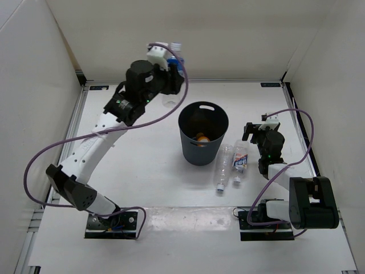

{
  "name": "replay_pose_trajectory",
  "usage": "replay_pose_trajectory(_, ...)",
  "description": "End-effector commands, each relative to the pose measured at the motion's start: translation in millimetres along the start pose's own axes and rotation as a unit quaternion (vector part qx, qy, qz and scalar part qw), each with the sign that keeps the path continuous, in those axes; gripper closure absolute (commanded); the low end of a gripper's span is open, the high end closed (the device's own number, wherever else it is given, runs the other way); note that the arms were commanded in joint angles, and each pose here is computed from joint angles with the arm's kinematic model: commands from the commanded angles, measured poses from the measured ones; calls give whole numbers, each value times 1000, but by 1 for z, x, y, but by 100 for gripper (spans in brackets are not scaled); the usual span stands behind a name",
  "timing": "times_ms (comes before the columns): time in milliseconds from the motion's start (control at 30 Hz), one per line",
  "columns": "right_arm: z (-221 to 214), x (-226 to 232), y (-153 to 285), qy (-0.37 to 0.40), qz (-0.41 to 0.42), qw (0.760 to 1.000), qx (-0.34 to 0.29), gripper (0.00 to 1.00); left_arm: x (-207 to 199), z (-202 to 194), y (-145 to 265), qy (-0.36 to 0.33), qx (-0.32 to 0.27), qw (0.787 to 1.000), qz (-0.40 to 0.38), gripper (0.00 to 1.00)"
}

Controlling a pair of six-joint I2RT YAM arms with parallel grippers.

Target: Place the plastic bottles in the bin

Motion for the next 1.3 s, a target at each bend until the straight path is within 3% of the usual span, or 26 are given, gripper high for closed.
replay_pose_trajectory(0, 13, -3, -4, -2, -10, 1000, -25, 10, -39, -11, -6, -16, 7, 995, -96, 65)
replay_pose_trajectory(200, 14, -3, -4, -3, -12, 1000, -27, 10, -72, -55, -12, -27, 40, 985, -165, 65)
replay_pose_trajectory(533, 14, -2, -4, -2, -8, 1000, -27, 10, -85, -122, -18, -46, 122, 976, -177, 57)
replay_pose_trajectory(633, 13, -2, -4, -2, -10, 1000, -26, 10, -85, -122, -18, -52, 123, 975, -180, 52)
replay_pose_trajectory(767, 13, -3, -4, -2, -13, 1000, -26, 10, -87, -112, -18, -62, 103, 978, -173, 0)
replay_pose_trajectory(1033, 13, -2, -4, -2, -10, 1000, -25, 10, -73, -54, 5, -106, -4, 987, -120, 0)
replay_pose_trajectory(1167, 14, -3, -4, -3, -15, 1000, -27, 10, -40, -23, 13, -111, -49, 992, -36, 0)
replay_pose_trajectory(1267, 13, -2, -4, -1, -11, 1000, -27, 10, 3, -25, 21, -108, -29, 993, 42, 0)
Point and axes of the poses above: each gripper's point midway between its finger pads, its own y axis back along the fingers, its own x axis along the line the jaws close on, z = x × y, the point moved 7 cm from there along y, back along the fingers, and after that the axes turned 11 degrees about y, right-handed, at the moved point
